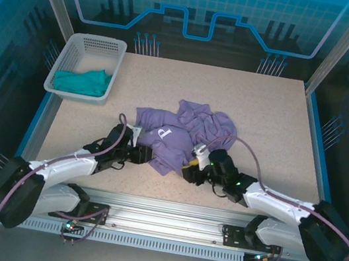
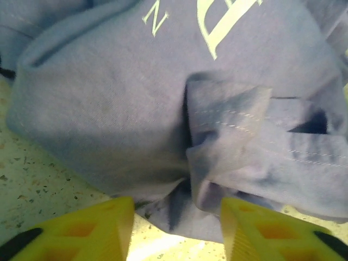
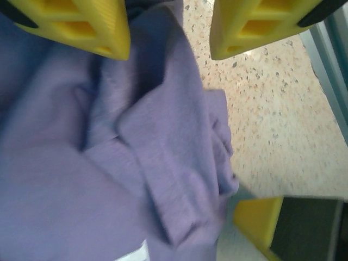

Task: Fold the inside-out t-shirt

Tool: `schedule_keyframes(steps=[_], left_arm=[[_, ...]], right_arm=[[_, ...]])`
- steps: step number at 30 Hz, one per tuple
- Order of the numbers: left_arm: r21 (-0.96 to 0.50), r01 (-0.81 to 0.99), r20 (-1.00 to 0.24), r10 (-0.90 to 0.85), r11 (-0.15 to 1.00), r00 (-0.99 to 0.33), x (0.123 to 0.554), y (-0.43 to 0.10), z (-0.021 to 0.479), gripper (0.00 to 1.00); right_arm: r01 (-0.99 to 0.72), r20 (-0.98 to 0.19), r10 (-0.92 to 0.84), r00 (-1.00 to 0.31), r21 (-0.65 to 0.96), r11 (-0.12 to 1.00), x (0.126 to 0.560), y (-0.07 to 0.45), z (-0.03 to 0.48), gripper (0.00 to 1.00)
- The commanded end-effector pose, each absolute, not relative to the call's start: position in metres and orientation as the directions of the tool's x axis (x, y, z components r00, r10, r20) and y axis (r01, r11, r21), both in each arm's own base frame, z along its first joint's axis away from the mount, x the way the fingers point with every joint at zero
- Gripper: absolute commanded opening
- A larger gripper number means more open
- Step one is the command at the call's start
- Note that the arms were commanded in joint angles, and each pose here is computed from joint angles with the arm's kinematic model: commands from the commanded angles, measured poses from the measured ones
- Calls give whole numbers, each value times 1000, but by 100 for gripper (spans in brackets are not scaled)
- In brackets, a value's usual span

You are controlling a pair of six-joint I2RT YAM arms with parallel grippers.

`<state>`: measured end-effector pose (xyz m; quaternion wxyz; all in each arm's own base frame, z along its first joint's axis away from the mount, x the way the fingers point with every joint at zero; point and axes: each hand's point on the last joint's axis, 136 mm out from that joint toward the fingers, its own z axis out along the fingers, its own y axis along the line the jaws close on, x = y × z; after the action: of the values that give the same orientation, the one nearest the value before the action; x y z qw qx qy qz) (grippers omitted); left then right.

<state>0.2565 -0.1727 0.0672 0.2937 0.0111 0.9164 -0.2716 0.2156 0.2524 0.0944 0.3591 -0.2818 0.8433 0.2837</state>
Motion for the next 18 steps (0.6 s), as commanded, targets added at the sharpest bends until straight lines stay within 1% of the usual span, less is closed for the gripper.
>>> schedule_keyframes(steps=[1, 3, 5, 11, 14, 18], left_arm=[[-504, 186, -570, -164, 843, -805, 262, -173, 90, 53], [-519, 213, -581, -159, 828, -798, 265, -179, 101, 56], [-511, 240, -592, -135, 826, -795, 269, -183, 108, 59], [-381, 316, -609, 22, 869, -793, 278, -193, 105, 61], [-323, 348, -591, 100, 880, -800, 281, -199, 99, 58], [-295, 394, -570, 170, 870, -803, 283, -210, 93, 53]], right_arm=[[-603, -733, -151, -663, 404, 688, 222, 236, 110, 47], [-557, -712, -93, -697, 455, 695, 230, 230, 117, 48], [-525, -683, -76, -727, 481, 702, 236, 229, 117, 48], [-485, -613, -92, -785, 514, 707, 244, 239, 105, 48], [-477, -595, -100, -798, 521, 708, 246, 241, 98, 48], [-477, -586, -107, -803, 524, 705, 247, 242, 96, 48]])
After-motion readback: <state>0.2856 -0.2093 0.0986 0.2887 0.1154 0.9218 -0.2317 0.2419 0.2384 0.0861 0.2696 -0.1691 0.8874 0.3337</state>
